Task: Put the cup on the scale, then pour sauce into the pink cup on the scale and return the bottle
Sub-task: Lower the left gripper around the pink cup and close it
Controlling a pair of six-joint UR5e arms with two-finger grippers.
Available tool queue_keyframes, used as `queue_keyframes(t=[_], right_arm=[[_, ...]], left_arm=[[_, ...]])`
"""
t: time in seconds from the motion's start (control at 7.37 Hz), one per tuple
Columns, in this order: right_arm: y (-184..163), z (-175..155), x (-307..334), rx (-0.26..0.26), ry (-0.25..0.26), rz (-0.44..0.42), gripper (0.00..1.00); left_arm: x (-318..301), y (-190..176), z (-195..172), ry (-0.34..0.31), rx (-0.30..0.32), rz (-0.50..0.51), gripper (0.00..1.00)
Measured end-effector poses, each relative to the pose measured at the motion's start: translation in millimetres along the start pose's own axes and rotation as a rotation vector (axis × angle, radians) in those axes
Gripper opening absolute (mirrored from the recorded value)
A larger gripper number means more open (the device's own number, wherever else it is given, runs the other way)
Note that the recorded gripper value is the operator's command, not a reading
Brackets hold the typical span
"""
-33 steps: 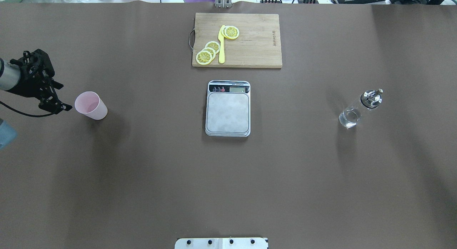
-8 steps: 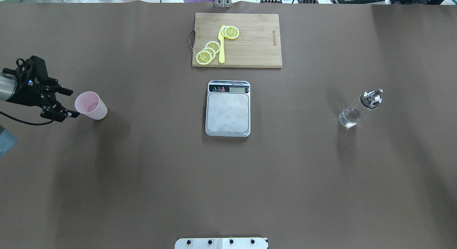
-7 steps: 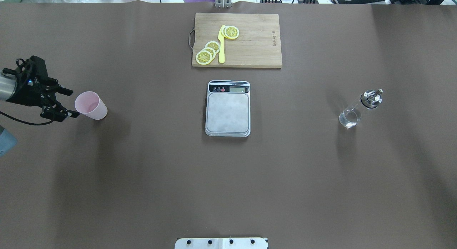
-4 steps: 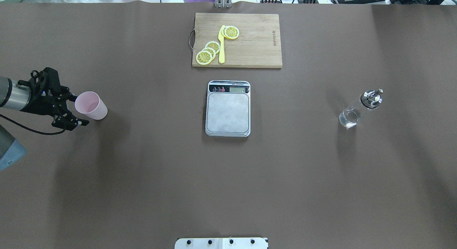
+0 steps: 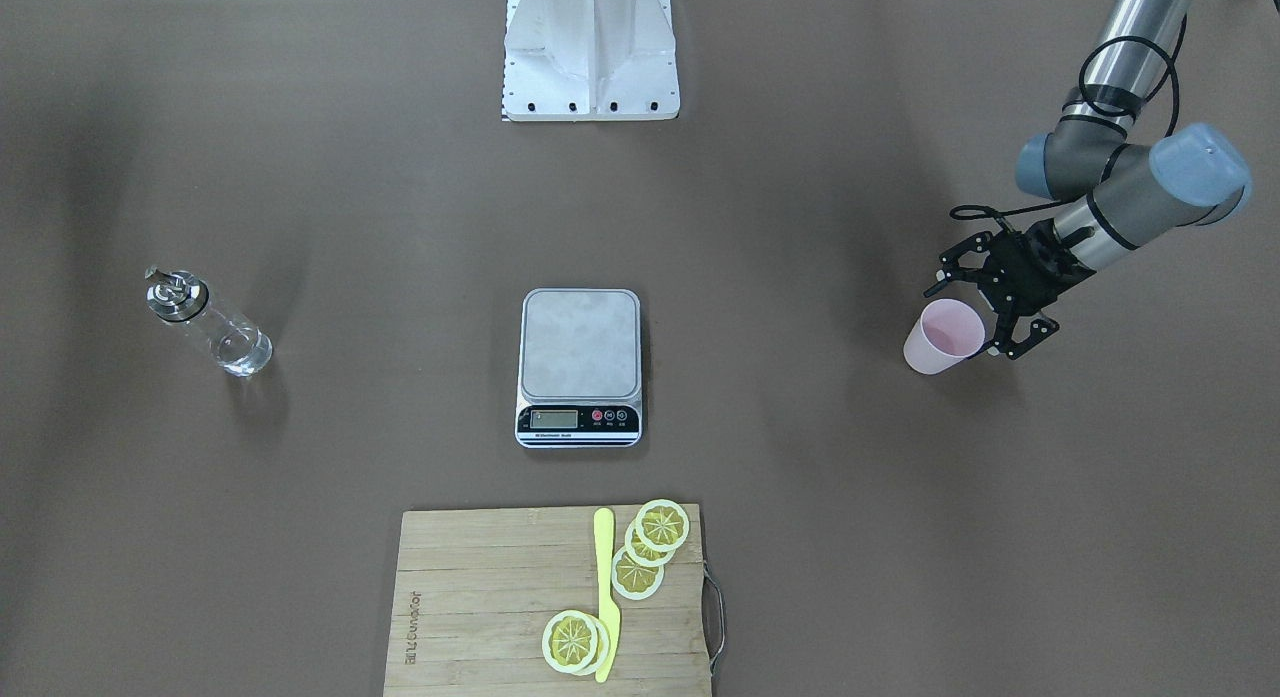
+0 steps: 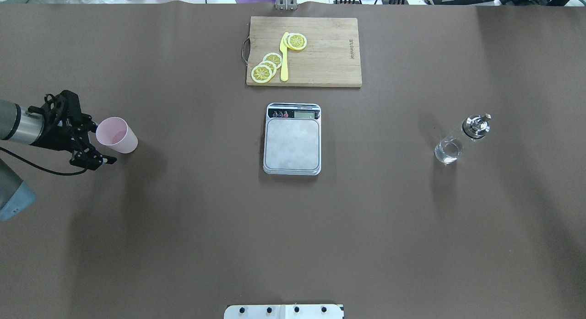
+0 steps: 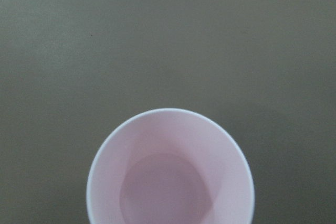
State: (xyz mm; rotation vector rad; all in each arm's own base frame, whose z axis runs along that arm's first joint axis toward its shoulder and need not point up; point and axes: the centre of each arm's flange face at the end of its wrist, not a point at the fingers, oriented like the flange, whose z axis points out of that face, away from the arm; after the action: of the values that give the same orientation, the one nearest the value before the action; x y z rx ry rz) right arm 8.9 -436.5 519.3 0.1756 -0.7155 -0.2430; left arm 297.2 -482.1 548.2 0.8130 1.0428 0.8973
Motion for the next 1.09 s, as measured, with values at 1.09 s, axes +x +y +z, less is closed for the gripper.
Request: queue_keyframes(t=[1.09], right_arm=[[-0.1,-0.3,-0.4,0.001,-0.001,-0.001,1.0]], left_arm=[[-1.5,-3.3,4.9,-0.009,0.0,-0.006,0.97]])
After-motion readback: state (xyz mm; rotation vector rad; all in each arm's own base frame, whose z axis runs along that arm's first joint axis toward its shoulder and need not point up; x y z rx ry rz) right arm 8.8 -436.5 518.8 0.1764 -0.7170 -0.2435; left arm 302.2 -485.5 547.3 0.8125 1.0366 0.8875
